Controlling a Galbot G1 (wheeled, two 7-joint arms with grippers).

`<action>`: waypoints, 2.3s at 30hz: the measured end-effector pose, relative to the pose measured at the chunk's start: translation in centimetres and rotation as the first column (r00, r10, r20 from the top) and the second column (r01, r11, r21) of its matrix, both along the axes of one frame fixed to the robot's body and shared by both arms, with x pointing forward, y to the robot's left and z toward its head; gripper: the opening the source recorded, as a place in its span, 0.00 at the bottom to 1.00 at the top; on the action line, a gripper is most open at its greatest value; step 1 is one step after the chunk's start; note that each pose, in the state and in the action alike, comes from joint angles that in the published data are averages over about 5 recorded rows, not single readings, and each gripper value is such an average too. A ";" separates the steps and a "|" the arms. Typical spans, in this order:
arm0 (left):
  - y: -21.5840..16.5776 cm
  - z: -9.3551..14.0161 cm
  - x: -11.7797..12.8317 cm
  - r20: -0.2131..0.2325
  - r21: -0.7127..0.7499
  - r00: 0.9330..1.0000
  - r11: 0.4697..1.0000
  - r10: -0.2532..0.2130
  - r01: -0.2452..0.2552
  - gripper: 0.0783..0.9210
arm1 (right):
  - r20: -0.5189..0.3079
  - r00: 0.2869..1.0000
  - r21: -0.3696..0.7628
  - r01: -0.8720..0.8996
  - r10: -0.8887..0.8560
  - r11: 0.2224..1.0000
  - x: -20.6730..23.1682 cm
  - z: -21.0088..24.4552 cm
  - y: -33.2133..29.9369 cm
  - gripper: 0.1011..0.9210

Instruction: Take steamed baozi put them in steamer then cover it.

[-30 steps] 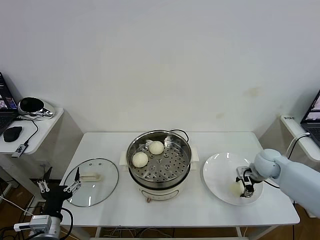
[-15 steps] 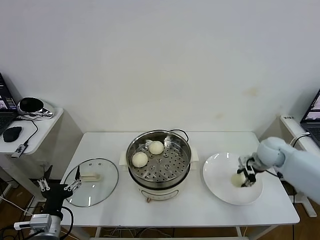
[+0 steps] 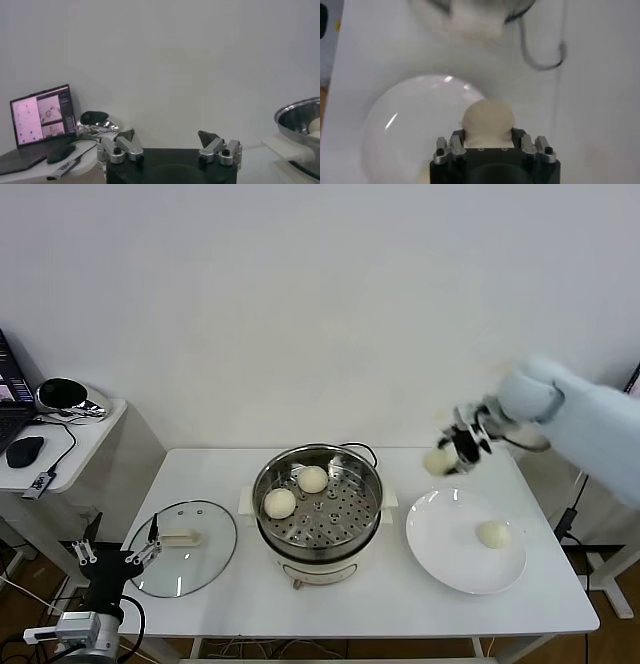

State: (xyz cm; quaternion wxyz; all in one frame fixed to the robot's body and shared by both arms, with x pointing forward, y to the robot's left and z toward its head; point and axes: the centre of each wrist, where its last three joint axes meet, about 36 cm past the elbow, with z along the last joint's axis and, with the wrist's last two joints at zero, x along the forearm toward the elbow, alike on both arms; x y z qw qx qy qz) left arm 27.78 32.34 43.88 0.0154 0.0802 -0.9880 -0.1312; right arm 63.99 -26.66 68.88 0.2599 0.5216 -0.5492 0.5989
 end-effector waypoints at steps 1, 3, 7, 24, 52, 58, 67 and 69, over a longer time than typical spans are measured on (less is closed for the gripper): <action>0.0 0.0 0.0 0.000 -0.001 1.000 1.000 0.001 -0.001 0.88 | 0.001 1.000 0.009 -0.031 0.031 0.999 0.0 0.3 1.1 0.58; -0.1 0.0 0.0 0.001 -0.003 1.000 1.000 0.003 -0.003 0.88 | 0.000 0.995 0.022 -0.095 0.095 0.995 0.0 0.6 3.3 0.58; 0.0 0.1 -0.1 0.006 -0.002 1.000 1.000 0.007 -0.007 0.88 | -0.003 0.975 0.025 -0.222 0.222 0.975 -0.1 0.5 7.5 0.59; 0.1 0.6 -0.6 0.021 -0.008 0.999 1.000 0.027 -0.027 0.88 | -0.061 0.737 -0.099 -0.675 0.673 0.731 -1.9 -5.3 19.6 0.61; 0.2 0.3 -0.3 0.024 -0.011 0.999 0.999 0.035 -0.034 0.88 | -0.104 0.581 -0.190 -0.809 0.808 0.557 -2.7 -7.3 21.2 0.88; 0.4 0.3 -0.1 0.029 -0.006 0.999 1.000 0.031 -0.031 0.88 | -0.052 0.714 -0.226 -0.690 0.698 0.688 -2.0 -3.6 18.3 0.88; 0.2 0.3 0.4 0.034 -0.002 0.999 1.000 0.011 -0.011 0.88 | 0.026 0.941 -0.180 -0.328 0.338 0.927 -2.0 -0.4 10.3 0.88; 0.2 0.2 0.5 0.034 -0.002 0.999 1.000 0.006 -0.006 0.88 | 0.033 0.968 -0.165 -0.239 0.247 0.957 -2.2 -0.4 7.9 0.88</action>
